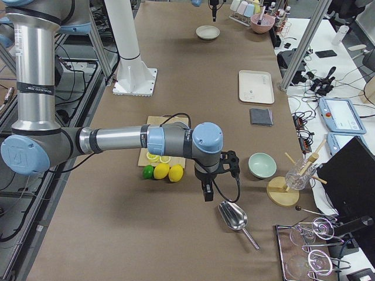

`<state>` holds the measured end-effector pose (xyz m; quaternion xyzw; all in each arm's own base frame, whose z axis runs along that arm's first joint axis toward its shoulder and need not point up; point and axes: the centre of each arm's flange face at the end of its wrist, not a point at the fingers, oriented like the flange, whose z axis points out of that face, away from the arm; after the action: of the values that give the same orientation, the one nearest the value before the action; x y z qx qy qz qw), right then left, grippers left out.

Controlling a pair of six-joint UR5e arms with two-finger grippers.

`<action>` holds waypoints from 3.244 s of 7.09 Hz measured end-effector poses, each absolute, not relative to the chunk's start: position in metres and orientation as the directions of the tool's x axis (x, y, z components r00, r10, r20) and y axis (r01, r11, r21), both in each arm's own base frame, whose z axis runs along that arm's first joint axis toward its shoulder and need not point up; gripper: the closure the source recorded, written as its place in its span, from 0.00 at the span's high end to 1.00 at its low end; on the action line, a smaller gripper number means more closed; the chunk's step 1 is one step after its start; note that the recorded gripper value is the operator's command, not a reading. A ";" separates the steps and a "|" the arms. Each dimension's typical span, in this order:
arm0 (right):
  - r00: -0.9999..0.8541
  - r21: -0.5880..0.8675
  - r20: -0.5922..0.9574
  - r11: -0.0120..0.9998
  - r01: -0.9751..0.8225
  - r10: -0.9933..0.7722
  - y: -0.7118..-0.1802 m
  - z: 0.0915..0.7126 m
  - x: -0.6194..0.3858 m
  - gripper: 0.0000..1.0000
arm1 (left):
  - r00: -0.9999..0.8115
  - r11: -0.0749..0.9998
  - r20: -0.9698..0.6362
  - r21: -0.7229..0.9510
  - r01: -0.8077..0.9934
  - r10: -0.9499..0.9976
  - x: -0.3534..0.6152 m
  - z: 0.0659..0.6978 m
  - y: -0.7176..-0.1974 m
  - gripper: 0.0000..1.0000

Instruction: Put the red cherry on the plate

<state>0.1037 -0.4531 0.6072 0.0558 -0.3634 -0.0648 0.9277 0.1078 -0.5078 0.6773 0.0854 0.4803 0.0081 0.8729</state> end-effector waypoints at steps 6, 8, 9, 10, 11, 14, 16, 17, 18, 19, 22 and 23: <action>0.728 0.149 0.667 0.986 0.077 -0.158 -0.452 0.608 0.105 1.00 | 0.545 0.971 -0.826 0.226 0.080 0.147 0.146 0.710 -0.472 0.26; 0.727 0.149 0.668 0.986 0.077 -0.158 -0.450 0.608 0.105 1.00 | 0.544 0.969 -0.825 0.235 0.080 0.155 0.150 0.712 -0.465 0.00; 0.727 0.148 0.668 0.986 0.076 -0.157 -0.449 0.609 0.105 1.00 | 0.540 0.967 -0.826 0.242 0.076 0.164 0.149 0.714 -0.461 0.00; 0.728 0.148 0.668 0.986 0.076 -0.156 -0.449 0.609 0.106 1.00 | 0.534 0.966 -0.828 0.248 0.075 0.172 0.148 0.714 -0.457 0.00; 0.728 0.149 0.668 0.986 0.074 -0.156 -0.449 0.609 0.106 1.00 | 0.522 0.968 -0.835 0.244 0.065 0.176 0.148 0.715 -0.454 0.00; 0.729 0.151 0.667 0.986 0.068 -0.153 -0.448 0.608 0.109 1.00 | 0.384 0.988 -0.912 0.155 -0.004 0.145 0.135 0.695 -0.449 0.00; 0.730 0.153 0.667 0.986 0.066 -0.152 -0.448 0.607 0.110 1.00 | 0.303 0.998 -0.952 0.060 0.014 0.053 0.127 0.644 -0.466 0.00; 0.730 0.153 0.667 0.986 0.066 -0.152 -0.448 0.607 0.110 1.00 | 0.265 1.000 -0.964 0.009 0.028 0.001 0.132 0.604 -0.485 0.00; 0.730 0.152 0.667 0.986 0.066 -0.151 -0.448 0.608 0.110 1.00 | 0.235 0.998 -0.971 -0.038 0.044 -0.047 0.141 0.563 -0.504 0.00; 0.729 0.151 0.667 0.986 0.066 -0.151 -0.448 0.608 0.110 1.00 | 0.205 0.995 -0.974 -0.083 0.058 -0.093 0.153 0.522 -0.520 0.00; 0.730 0.151 0.667 0.986 0.066 -0.151 -0.448 0.607 0.110 1.00 | 0.202 0.986 -0.967 -0.142 0.084 -0.156 0.241 0.438 -0.524 0.00; 0.730 0.151 0.667 0.986 0.065 -0.150 -0.448 0.608 0.110 1.00 | 0.232 0.983 -0.957 -0.153 0.098 -0.172 0.275 0.409 -0.519 0.00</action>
<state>0.1103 -0.4476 0.6076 0.0586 -0.3630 -0.0580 0.9281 0.2746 -0.5192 0.4092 -0.0300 0.6138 -0.0860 0.7842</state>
